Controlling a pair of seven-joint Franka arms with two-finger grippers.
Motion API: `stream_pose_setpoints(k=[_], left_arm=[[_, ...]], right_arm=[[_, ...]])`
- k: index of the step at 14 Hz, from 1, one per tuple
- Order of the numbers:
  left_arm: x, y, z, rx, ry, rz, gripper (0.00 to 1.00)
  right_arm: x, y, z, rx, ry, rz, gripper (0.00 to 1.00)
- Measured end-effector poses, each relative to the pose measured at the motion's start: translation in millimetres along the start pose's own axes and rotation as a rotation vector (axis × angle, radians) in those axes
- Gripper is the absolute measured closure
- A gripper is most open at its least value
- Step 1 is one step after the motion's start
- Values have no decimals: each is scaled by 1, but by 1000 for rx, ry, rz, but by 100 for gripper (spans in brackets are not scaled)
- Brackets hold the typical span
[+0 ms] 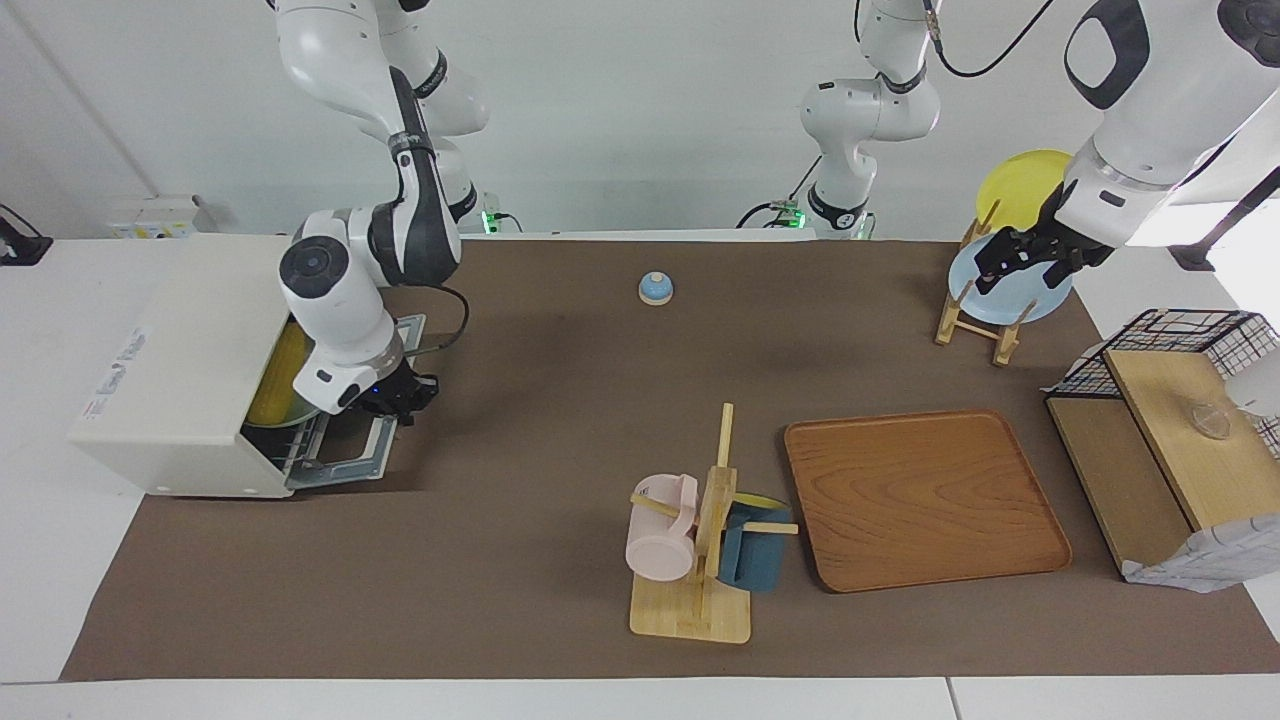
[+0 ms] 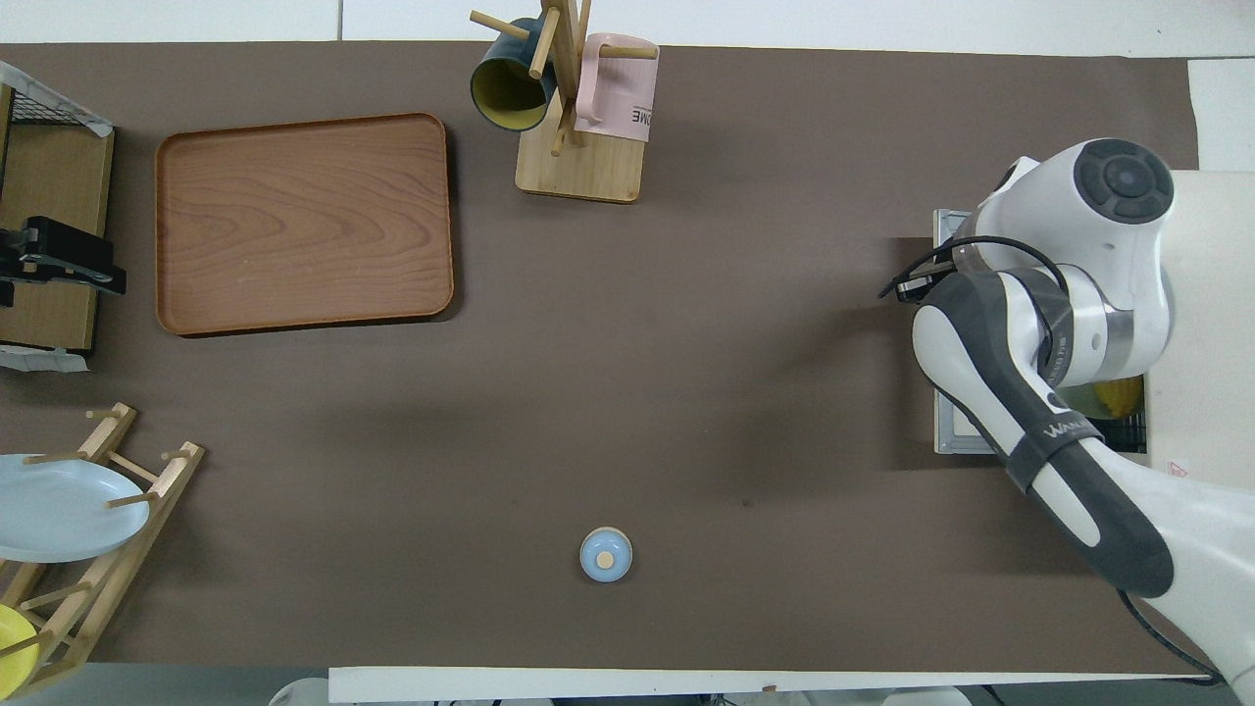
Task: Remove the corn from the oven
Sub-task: 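Reach into the oven and grasp the green plate with the right gripper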
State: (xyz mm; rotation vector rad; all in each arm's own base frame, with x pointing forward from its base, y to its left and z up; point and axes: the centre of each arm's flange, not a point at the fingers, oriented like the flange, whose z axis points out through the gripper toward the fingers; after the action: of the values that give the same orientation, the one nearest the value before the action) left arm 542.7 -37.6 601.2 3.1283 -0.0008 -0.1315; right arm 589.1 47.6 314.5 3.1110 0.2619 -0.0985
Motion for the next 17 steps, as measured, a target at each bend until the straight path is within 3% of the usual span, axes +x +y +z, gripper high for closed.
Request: stream_pose_setpoints(k=[4,5,8,9,13,17], left_arm=[[0,0,0,0,0,0,0],[0,0,0,0,0,0,0],[0,0,0,0,0,0,0],[0,0,0,0,0,0,0],[0,0,0,0,0,0,0],[0,0,0,0,0,0,0]], right_arm=[[7,-1,7,9,16,69,97],[10,-6,2,30,27,94,90],[20,-41,-31,58,54,133,87],[17,-46,-47,58,42,138,83],[-18,-9,-96,-4,-71,169,41],[-39,55,-90,-26,-132,259,37]])
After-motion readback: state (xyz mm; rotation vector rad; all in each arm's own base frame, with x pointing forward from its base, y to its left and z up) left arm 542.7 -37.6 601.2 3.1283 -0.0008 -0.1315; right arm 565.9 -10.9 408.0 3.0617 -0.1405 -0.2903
